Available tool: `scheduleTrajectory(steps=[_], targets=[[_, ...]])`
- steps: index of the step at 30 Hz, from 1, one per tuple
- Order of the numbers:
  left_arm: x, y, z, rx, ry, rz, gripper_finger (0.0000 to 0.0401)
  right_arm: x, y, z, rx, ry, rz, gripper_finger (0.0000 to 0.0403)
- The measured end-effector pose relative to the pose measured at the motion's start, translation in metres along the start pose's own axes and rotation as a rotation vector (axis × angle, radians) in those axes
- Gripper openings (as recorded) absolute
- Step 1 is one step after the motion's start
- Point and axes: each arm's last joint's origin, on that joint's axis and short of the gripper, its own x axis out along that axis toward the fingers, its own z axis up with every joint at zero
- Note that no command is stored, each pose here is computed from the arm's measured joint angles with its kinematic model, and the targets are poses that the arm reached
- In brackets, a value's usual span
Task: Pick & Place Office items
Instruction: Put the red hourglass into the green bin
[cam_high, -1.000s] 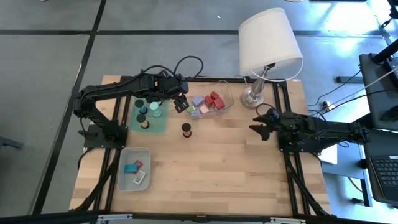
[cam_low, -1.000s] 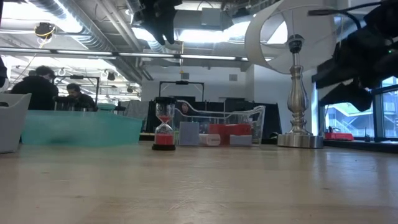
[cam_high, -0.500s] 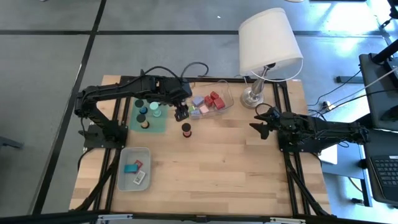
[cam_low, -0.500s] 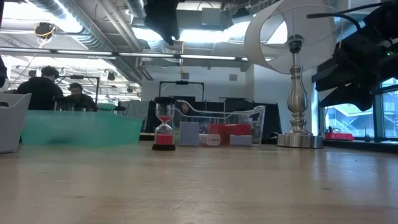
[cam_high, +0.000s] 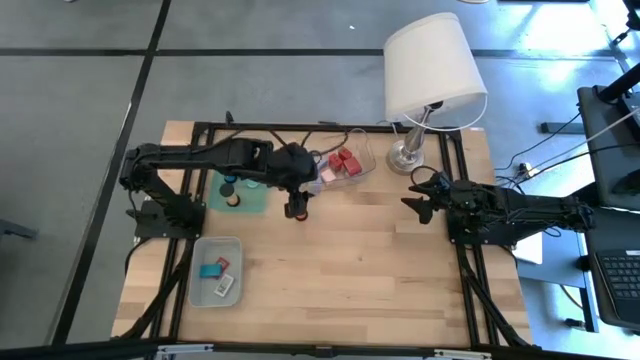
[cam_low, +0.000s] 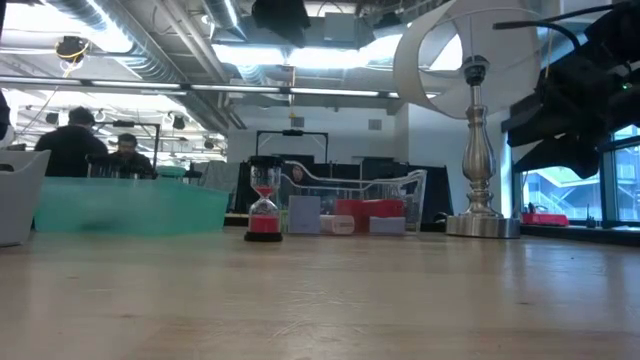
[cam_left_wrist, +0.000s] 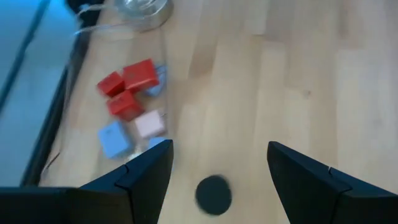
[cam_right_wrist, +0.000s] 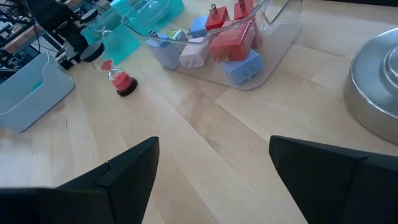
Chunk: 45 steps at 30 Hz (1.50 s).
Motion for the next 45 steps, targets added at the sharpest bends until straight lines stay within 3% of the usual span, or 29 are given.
scheduleTrajectory(steps=[4,14,17,27,35,45], targets=[[0.004,-0.007,-0.003,-0.002,0.023,0.118,0.0258,0.000,0.000,0.000,0.000,0.000,0.000,0.0307],[0.015,-0.013,-0.011,0.045,0.029,0.138,0.0276,0.000,0.000,0.000,0.000,0.000,0.000,0.0307],[0.030,-0.012,-0.025,0.034,0.020,0.107,0.0278,0.000,0.000,0.000,-0.001,0.000,0.000,0.0307],[0.051,0.005,-0.083,-0.151,-0.285,-0.001,0.0279,0.000,0.000,0.000,-0.001,0.001,0.001,0.0307],[0.062,0.007,-0.138,-0.161,-0.276,0.002,0.0279,0.000,0.000,0.000,-0.001,0.001,0.003,0.0307],[0.074,-0.005,-0.159,-0.206,-0.314,0.003,0.0298,0.000,0.000,0.000,-0.001,0.001,0.002,0.0306]])
